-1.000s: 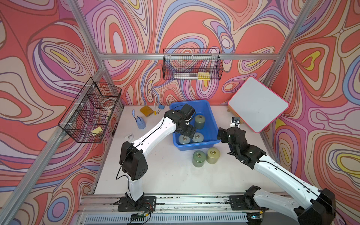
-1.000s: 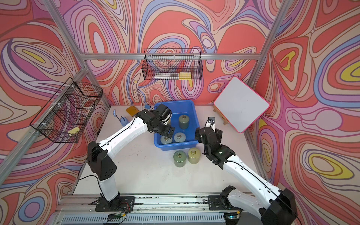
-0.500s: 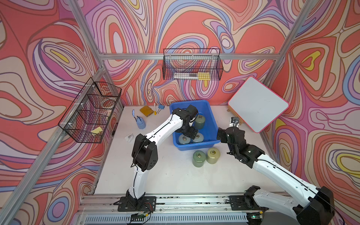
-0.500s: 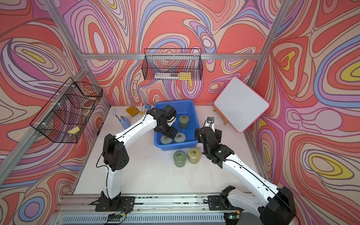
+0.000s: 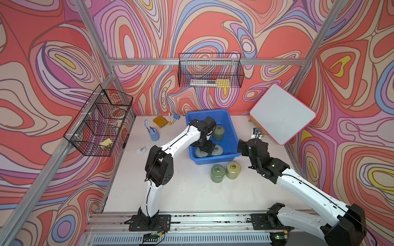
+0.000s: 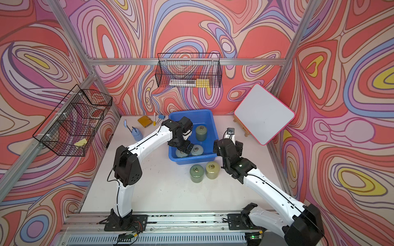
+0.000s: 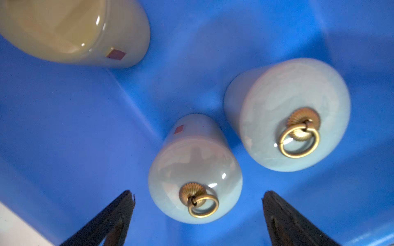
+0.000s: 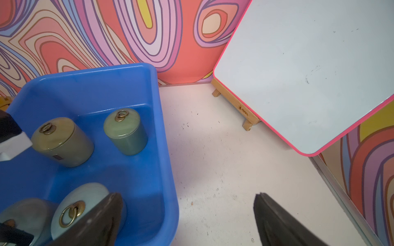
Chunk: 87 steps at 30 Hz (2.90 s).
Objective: Take the tea canister out of the basket
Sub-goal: Pick up the tea canister from the basket.
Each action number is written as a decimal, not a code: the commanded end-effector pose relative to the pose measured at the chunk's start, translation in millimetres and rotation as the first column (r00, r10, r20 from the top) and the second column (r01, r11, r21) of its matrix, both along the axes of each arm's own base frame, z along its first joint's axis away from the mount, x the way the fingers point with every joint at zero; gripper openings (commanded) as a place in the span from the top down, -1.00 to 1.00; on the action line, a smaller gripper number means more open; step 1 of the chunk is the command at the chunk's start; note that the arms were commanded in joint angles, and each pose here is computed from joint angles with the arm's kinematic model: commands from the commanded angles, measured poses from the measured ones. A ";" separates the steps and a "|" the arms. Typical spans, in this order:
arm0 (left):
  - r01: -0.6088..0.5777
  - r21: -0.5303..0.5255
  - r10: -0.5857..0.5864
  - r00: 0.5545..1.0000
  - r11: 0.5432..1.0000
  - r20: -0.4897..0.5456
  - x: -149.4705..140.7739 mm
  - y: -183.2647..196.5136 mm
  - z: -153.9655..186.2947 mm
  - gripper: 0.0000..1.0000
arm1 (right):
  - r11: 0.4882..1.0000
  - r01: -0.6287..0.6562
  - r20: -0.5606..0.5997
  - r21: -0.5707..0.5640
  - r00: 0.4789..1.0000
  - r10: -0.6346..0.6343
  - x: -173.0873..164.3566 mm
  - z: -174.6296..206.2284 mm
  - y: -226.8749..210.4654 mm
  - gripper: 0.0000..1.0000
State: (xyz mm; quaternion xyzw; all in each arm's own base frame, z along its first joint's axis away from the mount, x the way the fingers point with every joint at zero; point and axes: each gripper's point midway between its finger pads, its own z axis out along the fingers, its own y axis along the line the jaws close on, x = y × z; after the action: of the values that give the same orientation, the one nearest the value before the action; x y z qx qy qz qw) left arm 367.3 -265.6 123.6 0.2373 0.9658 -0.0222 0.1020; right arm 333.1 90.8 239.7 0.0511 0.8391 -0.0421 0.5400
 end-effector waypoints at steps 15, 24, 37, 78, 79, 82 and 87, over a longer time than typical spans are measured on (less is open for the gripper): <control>0.006 0.101 0.006 0.993 0.995 -0.119 -8.1 16.0 -46.9 -0.86 | 1.000 0.004 0.006 0.004 1.000 -0.004 0.0 3.1 -2.2 -0.96; -0.004 0.101 0.018 0.990 0.995 -0.139 -8.6 18.1 -54.5 -0.70 | 1.000 0.006 0.009 0.007 1.000 -0.006 -0.6 3.9 -3.0 -0.96; -0.064 0.087 0.069 0.996 0.994 -0.048 14.0 22.5 -44.1 -0.17 | 1.000 0.005 0.009 0.010 1.000 -0.005 -0.8 3.8 -2.9 -0.97; -0.111 -0.070 0.118 0.985 0.991 0.122 45.4 18.2 47.2 0.09 | 1.000 0.004 0.007 0.011 1.000 -0.004 0.2 2.6 -2.7 -0.96; -0.112 -0.075 0.121 0.985 0.991 0.125 46.1 18.0 50.2 0.09 | 1.000 0.005 0.007 0.012 1.000 -0.005 0.2 2.6 -2.9 -0.96; -0.112 -0.092 0.124 0.982 0.989 0.140 46.5 16.4 60.8 0.09 | 1.000 0.006 0.008 0.013 1.000 -0.006 -0.2 2.8 -3.5 -0.96; -0.112 -0.121 0.133 0.974 0.986 0.182 45.5 18.7 83.3 0.10 | 1.000 0.005 0.006 0.014 1.000 -0.005 0.6 1.9 -2.7 -0.97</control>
State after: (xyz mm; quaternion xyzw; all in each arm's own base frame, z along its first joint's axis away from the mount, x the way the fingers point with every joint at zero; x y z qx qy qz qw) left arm 412.9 -255.1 158.6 0.1874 0.9684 -0.0327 0.1610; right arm 333.6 89.7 239.7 0.0525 0.8393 -0.0408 0.5396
